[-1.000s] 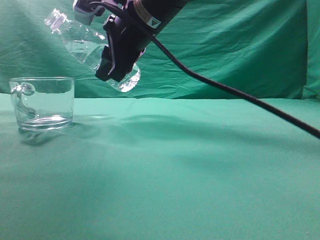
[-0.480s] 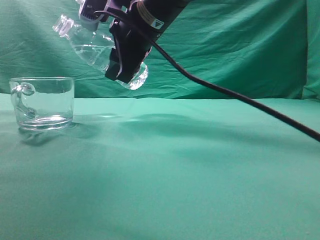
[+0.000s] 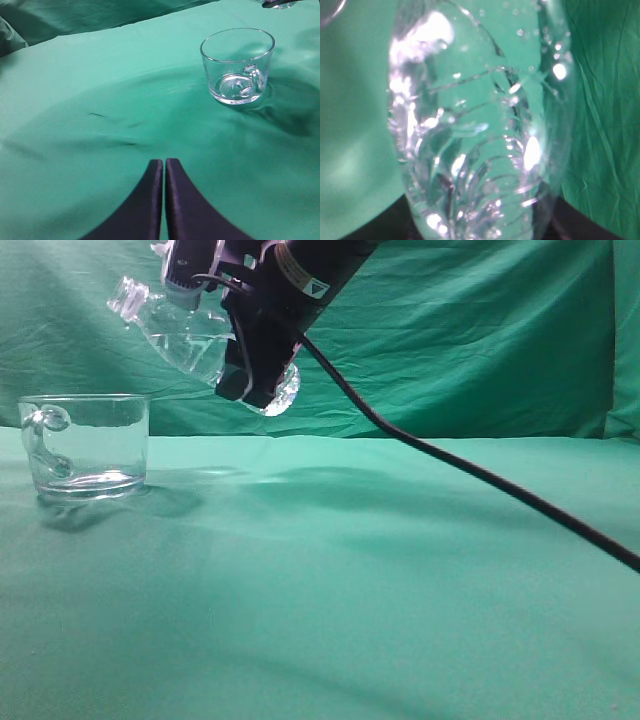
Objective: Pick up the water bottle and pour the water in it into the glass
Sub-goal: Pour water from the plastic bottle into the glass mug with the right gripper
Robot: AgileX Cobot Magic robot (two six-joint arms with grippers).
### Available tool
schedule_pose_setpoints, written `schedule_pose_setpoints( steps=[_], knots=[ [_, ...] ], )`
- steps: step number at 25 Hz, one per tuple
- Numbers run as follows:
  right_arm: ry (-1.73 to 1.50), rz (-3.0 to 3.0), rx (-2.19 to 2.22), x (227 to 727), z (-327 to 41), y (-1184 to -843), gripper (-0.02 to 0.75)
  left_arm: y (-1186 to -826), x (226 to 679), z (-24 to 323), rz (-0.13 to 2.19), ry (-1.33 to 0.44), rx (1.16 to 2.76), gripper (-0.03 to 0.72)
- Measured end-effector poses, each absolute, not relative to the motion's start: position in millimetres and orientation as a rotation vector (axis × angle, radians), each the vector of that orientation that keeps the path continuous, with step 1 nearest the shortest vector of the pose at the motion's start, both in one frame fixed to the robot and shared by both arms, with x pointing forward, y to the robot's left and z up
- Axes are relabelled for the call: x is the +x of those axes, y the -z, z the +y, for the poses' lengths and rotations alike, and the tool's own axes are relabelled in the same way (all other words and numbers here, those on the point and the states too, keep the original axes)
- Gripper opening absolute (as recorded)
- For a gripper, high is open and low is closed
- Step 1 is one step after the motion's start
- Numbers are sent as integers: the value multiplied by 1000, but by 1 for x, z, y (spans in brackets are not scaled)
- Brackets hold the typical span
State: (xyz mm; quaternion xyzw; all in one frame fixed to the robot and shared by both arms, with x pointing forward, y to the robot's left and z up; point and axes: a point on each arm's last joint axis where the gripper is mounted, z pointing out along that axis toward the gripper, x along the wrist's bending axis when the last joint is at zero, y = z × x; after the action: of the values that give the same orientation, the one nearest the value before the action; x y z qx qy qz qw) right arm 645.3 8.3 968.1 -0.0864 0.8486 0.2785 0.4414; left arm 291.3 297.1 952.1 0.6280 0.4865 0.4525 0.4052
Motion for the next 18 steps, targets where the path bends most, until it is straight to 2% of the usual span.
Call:
schedule_pose_setpoints(
  steps=[18],
  knots=[
    [-611,2075,-269,648,6,-969,333,-952,291,297,1228,-1142,1585,0]
  ],
)
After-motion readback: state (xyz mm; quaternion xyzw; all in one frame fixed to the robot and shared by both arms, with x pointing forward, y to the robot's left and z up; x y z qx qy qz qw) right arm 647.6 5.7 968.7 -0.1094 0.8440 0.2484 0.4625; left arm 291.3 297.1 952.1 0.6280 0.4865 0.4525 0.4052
